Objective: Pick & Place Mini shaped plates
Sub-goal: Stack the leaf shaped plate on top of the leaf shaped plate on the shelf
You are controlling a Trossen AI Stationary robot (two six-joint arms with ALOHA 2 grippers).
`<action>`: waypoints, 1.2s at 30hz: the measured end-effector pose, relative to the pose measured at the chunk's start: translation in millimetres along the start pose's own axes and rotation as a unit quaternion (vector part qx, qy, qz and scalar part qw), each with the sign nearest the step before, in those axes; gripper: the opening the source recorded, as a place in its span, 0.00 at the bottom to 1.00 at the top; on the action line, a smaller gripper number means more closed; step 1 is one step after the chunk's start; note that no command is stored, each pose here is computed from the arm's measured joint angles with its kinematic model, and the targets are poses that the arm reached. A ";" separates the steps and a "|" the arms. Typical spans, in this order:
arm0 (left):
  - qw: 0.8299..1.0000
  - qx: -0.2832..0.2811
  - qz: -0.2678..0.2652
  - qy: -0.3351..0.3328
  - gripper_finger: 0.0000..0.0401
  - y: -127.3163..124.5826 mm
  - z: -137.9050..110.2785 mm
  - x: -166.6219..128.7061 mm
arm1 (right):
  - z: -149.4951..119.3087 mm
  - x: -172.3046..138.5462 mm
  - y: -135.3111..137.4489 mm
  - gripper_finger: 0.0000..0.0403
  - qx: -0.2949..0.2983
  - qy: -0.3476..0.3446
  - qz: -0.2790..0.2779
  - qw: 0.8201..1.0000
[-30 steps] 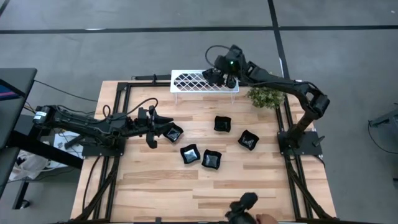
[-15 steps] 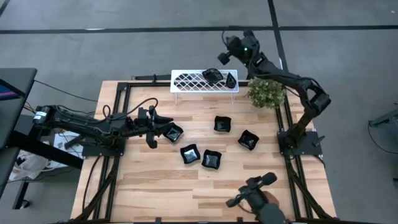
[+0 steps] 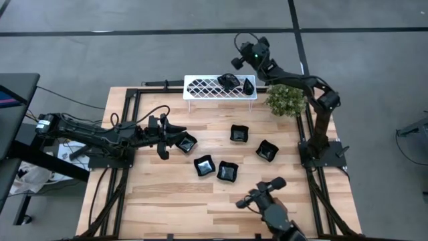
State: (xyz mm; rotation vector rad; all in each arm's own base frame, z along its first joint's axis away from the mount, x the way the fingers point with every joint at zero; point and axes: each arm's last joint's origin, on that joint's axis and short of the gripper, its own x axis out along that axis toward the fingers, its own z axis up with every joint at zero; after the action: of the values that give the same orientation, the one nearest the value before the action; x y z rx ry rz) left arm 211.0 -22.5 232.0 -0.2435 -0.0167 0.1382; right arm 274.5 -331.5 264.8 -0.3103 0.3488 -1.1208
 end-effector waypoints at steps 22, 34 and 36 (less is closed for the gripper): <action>1.000 0.000 0.000 0.000 0.25 0.0 0.0 0.0 | -1.1 3.9 31.1 0.00 -0.050 0.006 0.031 0.998; 1.000 0.000 0.000 0.000 0.25 0.0 0.0 0.0 | -2.8 1.4 35.3 0.00 -0.080 0.039 -0.003 0.996; 1.000 0.000 0.000 0.000 0.25 0.1 0.0 0.0 | -1.5 -0.2 38.7 0.00 -0.089 0.040 -0.005 0.995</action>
State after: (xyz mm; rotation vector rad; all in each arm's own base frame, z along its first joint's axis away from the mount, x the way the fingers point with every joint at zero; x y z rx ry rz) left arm 211.0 -22.4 231.9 -0.2435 -0.0165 0.1386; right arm 305.5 -315.8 247.6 -0.4261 0.5212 -1.1167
